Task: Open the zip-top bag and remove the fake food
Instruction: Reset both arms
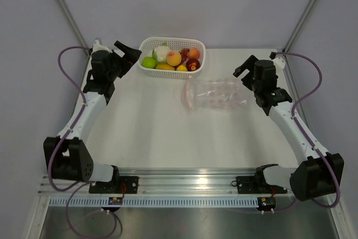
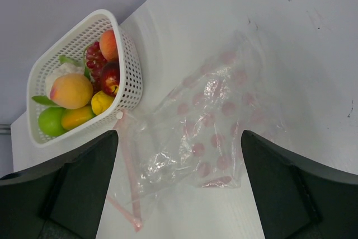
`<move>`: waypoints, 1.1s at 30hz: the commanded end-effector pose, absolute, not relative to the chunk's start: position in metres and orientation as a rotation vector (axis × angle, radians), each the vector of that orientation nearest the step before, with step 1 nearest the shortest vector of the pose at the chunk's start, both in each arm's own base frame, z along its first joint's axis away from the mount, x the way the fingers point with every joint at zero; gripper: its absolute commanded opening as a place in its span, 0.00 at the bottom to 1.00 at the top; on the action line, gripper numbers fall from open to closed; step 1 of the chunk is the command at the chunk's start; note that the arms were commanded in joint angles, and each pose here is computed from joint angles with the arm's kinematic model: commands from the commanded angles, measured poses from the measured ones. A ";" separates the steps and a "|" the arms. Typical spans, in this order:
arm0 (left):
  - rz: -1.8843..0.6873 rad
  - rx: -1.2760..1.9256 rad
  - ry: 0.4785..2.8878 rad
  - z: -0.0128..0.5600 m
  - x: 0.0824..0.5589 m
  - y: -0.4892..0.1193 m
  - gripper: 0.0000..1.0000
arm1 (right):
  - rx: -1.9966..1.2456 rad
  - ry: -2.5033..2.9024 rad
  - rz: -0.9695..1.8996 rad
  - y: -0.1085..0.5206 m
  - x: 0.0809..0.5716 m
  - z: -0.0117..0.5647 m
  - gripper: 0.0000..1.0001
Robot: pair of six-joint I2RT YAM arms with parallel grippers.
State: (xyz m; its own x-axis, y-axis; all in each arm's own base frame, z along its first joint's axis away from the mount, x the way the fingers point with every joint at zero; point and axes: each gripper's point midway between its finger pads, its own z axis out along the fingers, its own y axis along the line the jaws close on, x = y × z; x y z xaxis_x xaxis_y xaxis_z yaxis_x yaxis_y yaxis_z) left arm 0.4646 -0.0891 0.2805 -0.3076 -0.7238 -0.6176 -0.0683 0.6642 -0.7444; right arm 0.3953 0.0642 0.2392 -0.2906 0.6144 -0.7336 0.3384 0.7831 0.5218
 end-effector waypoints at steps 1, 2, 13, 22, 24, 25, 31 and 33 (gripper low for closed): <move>-0.815 -0.657 1.774 0.281 0.420 -0.096 0.99 | 0.631 1.893 0.379 0.068 0.370 0.263 0.99; -0.838 -0.633 1.738 0.295 0.402 -0.096 0.99 | 0.616 1.857 0.405 0.067 0.359 0.275 0.99; -0.818 -0.516 1.777 0.221 0.281 -0.091 0.99 | 0.455 1.879 0.586 0.082 0.269 0.260 0.99; -0.825 -0.413 1.681 0.188 0.240 -0.089 0.99 | 0.448 1.731 0.628 0.071 0.228 0.234 1.00; -0.799 -0.385 1.675 0.192 0.236 -0.087 0.99 | 0.487 1.703 0.632 0.066 0.224 0.227 1.00; -0.788 -0.379 1.668 0.195 0.235 -0.086 0.99 | 0.499 1.708 0.626 0.064 0.222 0.223 0.99; -0.715 -0.382 1.635 0.203 0.226 -0.074 0.99 | 0.540 1.718 0.611 0.059 0.217 0.211 1.00; -0.718 -0.386 1.616 0.205 0.225 -0.073 0.99 | 0.541 1.721 0.609 0.059 0.217 0.212 0.99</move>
State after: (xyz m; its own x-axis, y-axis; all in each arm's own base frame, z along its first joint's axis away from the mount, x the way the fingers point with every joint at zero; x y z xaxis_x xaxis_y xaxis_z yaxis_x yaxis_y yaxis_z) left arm 0.2280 -0.0777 0.1864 -0.2373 -0.6357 -0.7345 0.1275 0.7292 -0.6723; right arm 0.2161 0.0636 0.2083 -0.2447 0.6311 -0.7361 0.0215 0.7625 0.6466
